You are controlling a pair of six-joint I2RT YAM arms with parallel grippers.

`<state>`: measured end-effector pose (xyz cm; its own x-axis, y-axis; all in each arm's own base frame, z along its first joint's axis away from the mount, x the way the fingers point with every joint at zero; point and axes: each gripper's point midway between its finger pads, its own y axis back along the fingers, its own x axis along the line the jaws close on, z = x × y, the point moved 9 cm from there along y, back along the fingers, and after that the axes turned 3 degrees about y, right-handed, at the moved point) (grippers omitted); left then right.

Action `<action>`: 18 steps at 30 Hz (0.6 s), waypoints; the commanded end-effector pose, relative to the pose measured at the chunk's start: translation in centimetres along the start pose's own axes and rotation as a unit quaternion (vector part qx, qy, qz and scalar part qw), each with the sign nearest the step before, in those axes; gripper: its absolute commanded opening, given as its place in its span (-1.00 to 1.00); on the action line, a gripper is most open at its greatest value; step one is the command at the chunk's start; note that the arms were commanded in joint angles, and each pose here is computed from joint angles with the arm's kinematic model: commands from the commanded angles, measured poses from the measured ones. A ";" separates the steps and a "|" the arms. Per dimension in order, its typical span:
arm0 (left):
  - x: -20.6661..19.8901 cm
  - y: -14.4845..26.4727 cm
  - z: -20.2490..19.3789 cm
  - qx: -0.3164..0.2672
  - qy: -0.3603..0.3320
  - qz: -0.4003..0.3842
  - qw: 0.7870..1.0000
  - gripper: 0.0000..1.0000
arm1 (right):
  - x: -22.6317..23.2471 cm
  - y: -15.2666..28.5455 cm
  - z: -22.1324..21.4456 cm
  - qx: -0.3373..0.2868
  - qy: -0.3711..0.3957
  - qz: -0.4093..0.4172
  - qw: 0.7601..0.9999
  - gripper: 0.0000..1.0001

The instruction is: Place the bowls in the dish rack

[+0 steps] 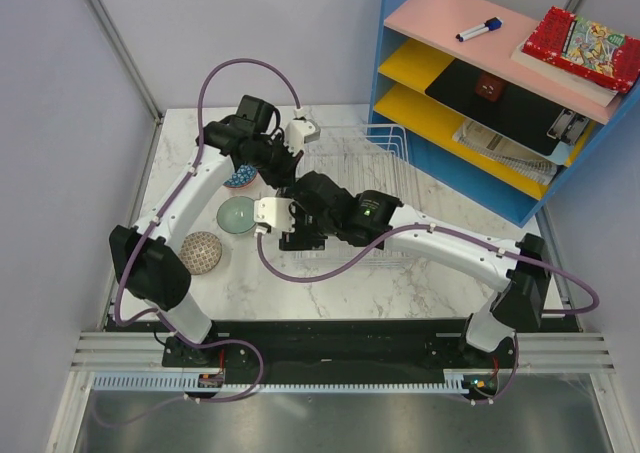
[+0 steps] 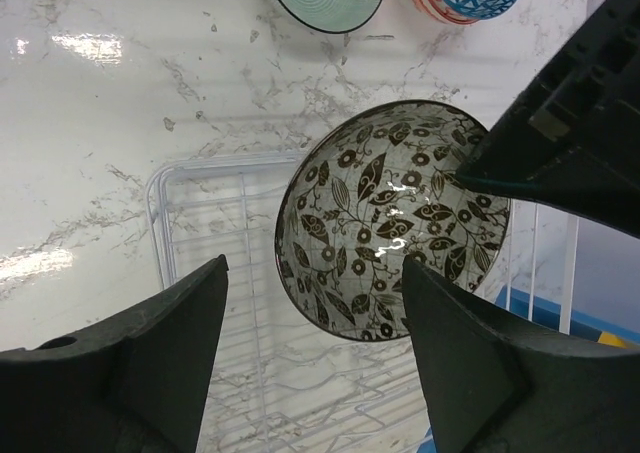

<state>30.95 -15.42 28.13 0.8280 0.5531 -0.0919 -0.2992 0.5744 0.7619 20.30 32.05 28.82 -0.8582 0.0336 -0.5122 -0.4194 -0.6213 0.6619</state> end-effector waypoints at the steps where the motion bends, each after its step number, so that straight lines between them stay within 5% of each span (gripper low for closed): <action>1: -1.3 1.8 2.0 -0.041 -0.020 -0.009 0.999 -0.96 | -0.5 -0.3 1.0 -0.013 0.004 0.001 1.000 0.51; 10: -1.9 2.0 2.2 -0.041 -0.028 -0.009 0.999 -0.96 | -0.1 -1.8 1.0 0.018 0.012 0.023 1.000 -0.04; 18: -2.1 2.0 2.3 -0.042 -0.030 -0.009 0.999 -0.96 | 0.6 -2.7 0.8 0.036 0.019 0.035 0.999 -0.08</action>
<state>30.23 -16.43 28.36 0.8463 0.5240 -0.0959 -0.2742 0.5827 0.7650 20.71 33.84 26.28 -0.8836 -0.0355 -0.4669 -0.3711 -0.5551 0.7444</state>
